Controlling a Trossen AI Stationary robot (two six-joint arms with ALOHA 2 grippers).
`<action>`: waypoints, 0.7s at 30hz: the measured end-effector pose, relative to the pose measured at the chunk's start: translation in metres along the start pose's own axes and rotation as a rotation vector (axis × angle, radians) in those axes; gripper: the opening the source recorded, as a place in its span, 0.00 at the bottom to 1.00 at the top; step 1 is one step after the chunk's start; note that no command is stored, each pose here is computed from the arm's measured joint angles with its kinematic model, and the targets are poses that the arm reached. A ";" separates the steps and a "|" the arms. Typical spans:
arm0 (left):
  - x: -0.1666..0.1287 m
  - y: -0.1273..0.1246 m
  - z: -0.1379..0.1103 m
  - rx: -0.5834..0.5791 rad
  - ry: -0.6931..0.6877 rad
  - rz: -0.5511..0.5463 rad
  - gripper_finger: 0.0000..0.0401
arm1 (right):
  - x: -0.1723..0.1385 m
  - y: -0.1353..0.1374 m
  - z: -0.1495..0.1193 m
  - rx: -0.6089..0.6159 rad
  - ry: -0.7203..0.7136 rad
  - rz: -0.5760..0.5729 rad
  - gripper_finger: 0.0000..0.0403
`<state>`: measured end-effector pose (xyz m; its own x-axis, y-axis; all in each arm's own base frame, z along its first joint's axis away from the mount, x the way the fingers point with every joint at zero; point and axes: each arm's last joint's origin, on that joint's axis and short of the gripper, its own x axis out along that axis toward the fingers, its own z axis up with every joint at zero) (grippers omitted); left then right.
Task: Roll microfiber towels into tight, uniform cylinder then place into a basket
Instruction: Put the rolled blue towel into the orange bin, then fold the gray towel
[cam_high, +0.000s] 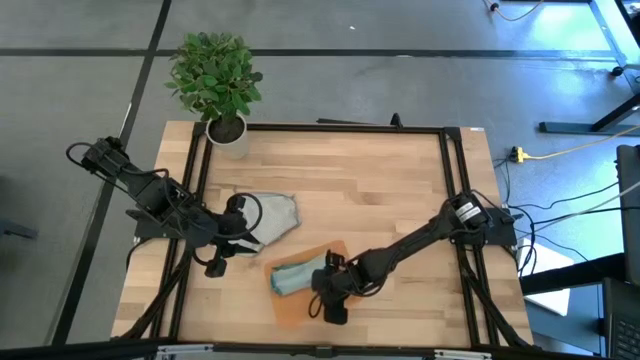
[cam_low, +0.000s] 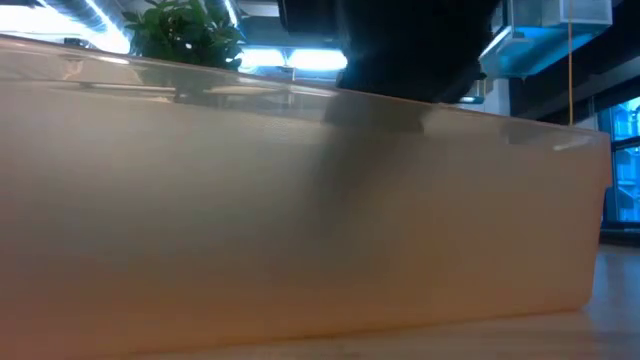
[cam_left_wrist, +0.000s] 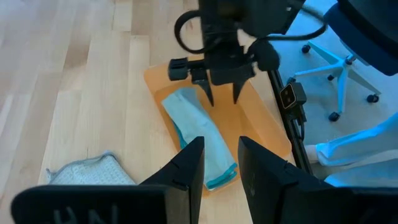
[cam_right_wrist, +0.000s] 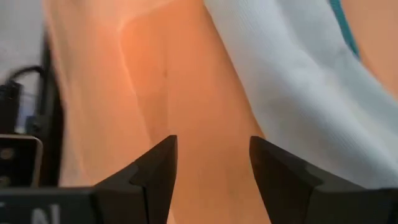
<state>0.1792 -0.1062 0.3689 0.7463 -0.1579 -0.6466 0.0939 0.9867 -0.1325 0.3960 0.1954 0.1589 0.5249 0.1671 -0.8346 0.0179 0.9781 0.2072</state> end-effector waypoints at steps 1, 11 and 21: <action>0.000 0.000 0.000 0.000 0.000 0.000 0.22 | -0.001 0.002 0.002 -0.002 -0.007 0.001 0.50; 0.000 0.000 0.000 0.000 0.000 0.000 0.22 | -0.004 0.007 -0.004 0.010 0.069 0.015 0.50; 0.000 0.000 0.000 0.000 0.000 -0.001 0.22 | -0.006 0.016 -0.008 0.031 0.157 0.182 0.50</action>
<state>0.1791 -0.1062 0.3689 0.7459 -0.1588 -0.6468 0.0946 0.9866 -0.1331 0.3864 0.2114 0.1629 0.3836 0.3598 -0.8505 -0.0378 0.9263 0.3748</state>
